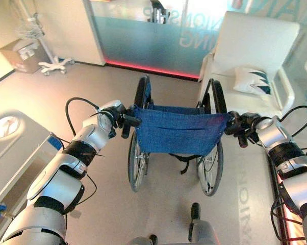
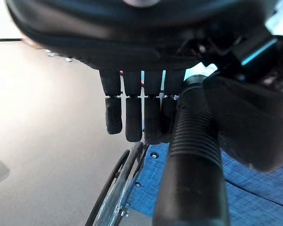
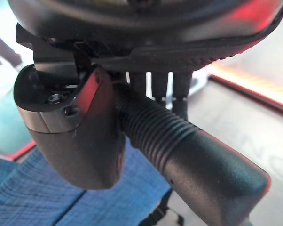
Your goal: Push the wheelchair next to the bed
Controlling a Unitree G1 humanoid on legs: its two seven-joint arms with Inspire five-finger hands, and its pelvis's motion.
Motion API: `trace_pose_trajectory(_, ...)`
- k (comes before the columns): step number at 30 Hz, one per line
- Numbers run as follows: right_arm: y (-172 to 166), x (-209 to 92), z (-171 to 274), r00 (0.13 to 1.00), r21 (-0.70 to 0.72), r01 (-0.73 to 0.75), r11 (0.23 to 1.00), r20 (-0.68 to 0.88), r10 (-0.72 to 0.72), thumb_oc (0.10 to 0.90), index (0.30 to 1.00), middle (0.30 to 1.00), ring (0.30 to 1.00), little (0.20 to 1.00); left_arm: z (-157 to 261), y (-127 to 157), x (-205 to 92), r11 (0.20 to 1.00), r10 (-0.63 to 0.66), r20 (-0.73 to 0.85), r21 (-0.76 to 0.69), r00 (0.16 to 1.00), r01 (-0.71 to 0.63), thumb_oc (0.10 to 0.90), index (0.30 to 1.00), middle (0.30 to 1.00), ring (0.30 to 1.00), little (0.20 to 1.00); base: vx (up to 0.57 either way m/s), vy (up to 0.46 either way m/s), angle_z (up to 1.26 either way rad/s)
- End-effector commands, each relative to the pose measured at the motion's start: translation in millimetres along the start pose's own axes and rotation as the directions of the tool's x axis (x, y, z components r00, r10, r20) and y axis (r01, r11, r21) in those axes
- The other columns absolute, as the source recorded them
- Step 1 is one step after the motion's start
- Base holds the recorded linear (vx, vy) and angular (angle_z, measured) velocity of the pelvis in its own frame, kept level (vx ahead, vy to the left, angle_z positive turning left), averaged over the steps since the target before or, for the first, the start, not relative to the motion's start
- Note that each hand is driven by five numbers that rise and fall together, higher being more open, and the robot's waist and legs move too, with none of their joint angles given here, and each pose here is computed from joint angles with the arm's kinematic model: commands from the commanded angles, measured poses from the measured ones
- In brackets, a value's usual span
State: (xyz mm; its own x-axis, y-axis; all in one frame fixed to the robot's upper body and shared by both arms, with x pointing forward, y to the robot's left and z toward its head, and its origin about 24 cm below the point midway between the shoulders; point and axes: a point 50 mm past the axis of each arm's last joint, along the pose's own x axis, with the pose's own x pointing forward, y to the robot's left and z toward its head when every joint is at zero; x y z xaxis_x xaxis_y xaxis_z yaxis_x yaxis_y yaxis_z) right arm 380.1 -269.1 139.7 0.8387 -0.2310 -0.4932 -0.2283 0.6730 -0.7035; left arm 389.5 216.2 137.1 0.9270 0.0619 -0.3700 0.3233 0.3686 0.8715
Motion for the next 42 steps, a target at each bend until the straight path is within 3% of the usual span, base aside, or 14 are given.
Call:
trace_pose_trajectory(1,0,-5,23,0.989,-0.316,-0.001,0.949,0.139,0.048,0.4,0.3,0.3,0.3,0.3,-38,-37,-3,0.972,-0.192,-0.06,0.122,0.979,0.198,0.4,0.3,0.3,0.3,0.3,0.42,-0.335,0.61)
trace_pose_trajectory(10,-6,-15,44,0.976,-0.439,0.038,0.898,0.21,0.061,0.4,0.3,0.3,0.3,0.3,-43,-64,-7,0.954,-0.261,-0.079,0.129,0.962,0.269,0.4,0.3,0.3,0.3,0.3,0.32,-0.251,0.56)
trace_pose_trajectory(18,-16,-14,35,0.981,-0.491,0.067,0.868,0.193,0.034,0.4,0.3,0.3,0.3,0.3,-28,-87,-5,0.94,-0.297,-0.022,0.168,0.955,0.297,0.4,0.3,0.3,0.3,0.3,0.26,-0.198,0.36)
trace_pose_trajectory(28,-8,-15,69,0.956,-0.53,0.138,0.837,0.292,0.027,0.4,0.3,0.3,0.3,0.3,-25,-75,-14,0.903,-0.318,-0.018,0.298,0.948,0.308,0.4,0.3,0.3,0.3,0.3,0.32,-0.035,-0.25)
trace_pose_trajectory(34,23,-5,63,0.947,-0.541,0.047,0.84,0.293,0.135,0.4,0.3,0.3,0.3,0.3,-39,-79,-14,0.874,-0.358,-0.09,0.318,0.929,0.368,0.4,0.3,0.3,0.3,0.3,0.43,0.107,-0.56)
trace_pose_trajectory(42,29,-12,79,0.927,-0.502,0.058,0.863,0.349,0.14,0.4,0.3,0.3,0.3,0.3,-41,-63,-11,0.869,-0.305,-0.116,0.373,0.945,0.326,0.4,0.3,0.3,0.3,0.3,0.35,-0.167,0.51)
